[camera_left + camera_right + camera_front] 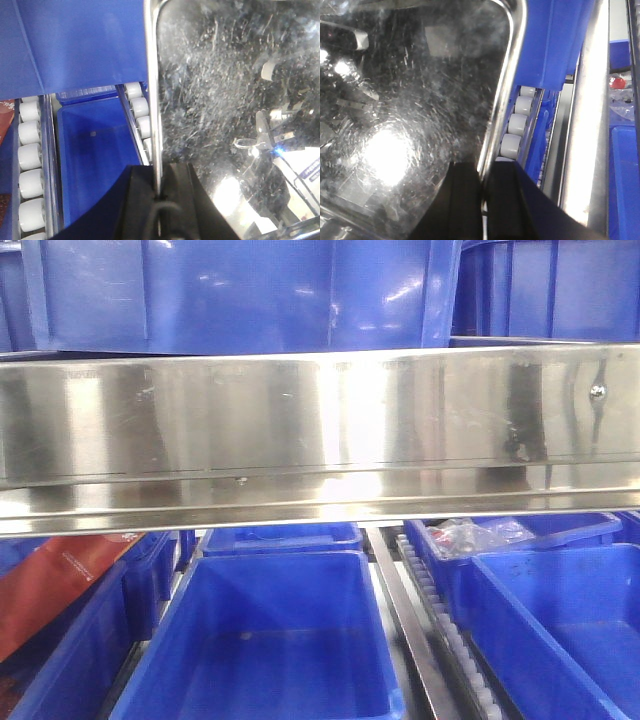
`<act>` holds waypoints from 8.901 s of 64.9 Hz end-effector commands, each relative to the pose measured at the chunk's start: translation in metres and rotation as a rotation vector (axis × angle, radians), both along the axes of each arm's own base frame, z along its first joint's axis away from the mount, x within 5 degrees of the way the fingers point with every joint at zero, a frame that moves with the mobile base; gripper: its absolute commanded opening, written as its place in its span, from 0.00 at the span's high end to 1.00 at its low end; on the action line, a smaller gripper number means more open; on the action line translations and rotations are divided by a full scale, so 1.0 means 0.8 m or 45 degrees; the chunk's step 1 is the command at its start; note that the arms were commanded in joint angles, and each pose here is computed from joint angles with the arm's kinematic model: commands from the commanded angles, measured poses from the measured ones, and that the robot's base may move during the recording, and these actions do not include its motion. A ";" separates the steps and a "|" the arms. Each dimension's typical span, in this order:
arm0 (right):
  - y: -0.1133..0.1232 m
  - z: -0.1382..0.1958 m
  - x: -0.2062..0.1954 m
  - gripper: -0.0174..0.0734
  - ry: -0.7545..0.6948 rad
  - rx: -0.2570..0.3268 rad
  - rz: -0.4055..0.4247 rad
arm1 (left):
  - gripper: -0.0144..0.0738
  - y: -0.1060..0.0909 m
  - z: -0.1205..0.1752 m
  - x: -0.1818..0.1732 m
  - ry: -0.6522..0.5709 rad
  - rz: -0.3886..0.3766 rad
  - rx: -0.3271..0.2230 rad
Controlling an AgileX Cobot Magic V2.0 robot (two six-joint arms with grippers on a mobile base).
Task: Stack silver trays without gaps
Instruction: 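Lift the silver tray up off the shelf with both grippers, then drive the base away from the shelf, turning, holding the tray, then drive to the other shelf while holding the silver tray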
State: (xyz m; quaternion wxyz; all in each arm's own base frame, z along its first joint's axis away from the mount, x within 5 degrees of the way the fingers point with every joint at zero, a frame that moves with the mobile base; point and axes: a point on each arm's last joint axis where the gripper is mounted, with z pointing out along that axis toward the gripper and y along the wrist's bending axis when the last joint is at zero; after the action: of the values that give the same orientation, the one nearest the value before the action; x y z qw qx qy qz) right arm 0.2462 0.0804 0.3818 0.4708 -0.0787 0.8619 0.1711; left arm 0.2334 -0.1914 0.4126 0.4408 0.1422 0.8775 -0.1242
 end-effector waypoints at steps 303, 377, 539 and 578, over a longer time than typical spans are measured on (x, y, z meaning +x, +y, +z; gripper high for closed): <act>-0.007 0.005 0.001 0.88 -0.079 -0.061 -0.016 | 0.86 0.012 0.016 0.004 -0.155 0.013 0.062; -0.004 -0.002 0.016 0.88 -0.094 -0.055 -0.033 | 0.86 0.019 0.021 0.011 -0.243 0.029 0.111; -0.004 0.000 0.017 0.88 -0.114 -0.050 -0.038 | 0.86 0.036 0.039 0.022 -0.541 0.085 0.441; -0.005 0.000 0.016 0.88 -0.116 -0.049 -0.038 | 0.86 0.036 0.039 0.022 -0.541 0.085 0.441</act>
State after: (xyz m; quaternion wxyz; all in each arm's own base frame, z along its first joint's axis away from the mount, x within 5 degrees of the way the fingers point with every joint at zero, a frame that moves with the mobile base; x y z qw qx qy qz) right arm 0.2597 0.0880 0.3815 0.5015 -0.0595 0.8412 0.1933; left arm 0.2510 -0.1872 0.4313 0.5786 0.2249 0.7840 -0.0067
